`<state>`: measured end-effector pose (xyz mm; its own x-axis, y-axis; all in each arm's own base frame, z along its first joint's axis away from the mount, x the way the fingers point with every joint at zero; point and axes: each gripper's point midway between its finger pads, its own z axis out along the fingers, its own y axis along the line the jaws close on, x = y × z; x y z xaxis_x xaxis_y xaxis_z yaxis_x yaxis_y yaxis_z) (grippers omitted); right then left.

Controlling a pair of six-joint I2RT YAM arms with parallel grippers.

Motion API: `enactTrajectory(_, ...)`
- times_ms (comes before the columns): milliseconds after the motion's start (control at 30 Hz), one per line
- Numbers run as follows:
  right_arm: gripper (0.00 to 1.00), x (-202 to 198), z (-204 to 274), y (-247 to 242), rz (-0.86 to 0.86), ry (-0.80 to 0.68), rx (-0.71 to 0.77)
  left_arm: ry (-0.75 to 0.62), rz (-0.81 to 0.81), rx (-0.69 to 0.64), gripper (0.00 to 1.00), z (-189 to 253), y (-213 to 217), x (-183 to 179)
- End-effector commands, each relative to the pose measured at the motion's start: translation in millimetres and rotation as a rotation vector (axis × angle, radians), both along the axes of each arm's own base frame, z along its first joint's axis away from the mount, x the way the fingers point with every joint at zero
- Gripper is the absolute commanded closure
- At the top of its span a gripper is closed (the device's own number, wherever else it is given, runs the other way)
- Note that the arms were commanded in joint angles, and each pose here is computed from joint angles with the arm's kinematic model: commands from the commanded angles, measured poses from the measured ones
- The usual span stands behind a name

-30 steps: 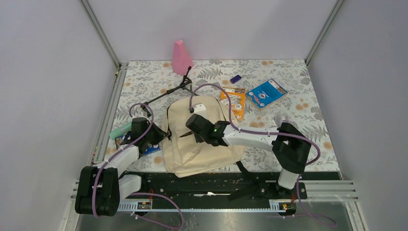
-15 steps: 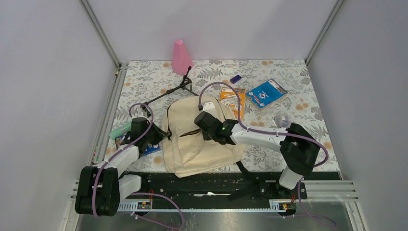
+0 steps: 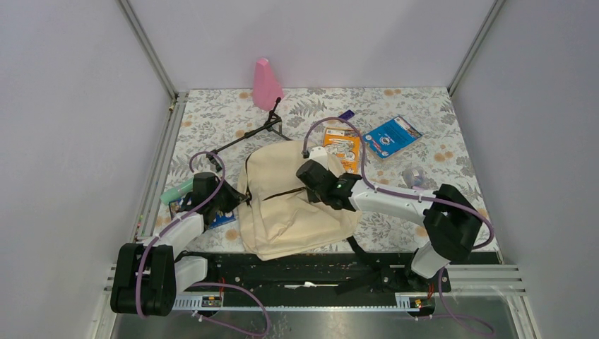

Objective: Pack the student bag
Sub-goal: Unzip the student bag at the center of the board.

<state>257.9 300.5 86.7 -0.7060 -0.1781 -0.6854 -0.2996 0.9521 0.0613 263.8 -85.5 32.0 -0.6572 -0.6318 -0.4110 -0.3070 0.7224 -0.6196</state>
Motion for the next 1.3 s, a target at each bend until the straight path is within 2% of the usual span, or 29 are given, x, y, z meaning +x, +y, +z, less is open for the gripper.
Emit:
enactTrajectory(0, 1.0, 7.9, 9.1, -34.6, -0.061, -0.035, -0.06, -0.029, 0.039, 0.044, 1.0, 2.6, 12.5, 11.0)
enactTrajectory(833, 1.0, 7.3, -35.0, -102.5, -0.161, 0.034, -0.192, -0.028, 0.042, 0.047, 1.0, 2.6, 13.5, 10.7)
enactTrajectory(1067, 1.0, 16.0, -38.5, -125.0, -0.222, 0.045, -0.203, -0.033, 0.044, 0.049, 1.0, 3.7, 14.3, 11.1)
enactTrajectory(1267, 1.0, 17.4, -30.7, -121.6, -0.198, 0.049, -0.17, -0.033, 0.04, 0.046, 1.0, 3.5, 13.5, 11.1)
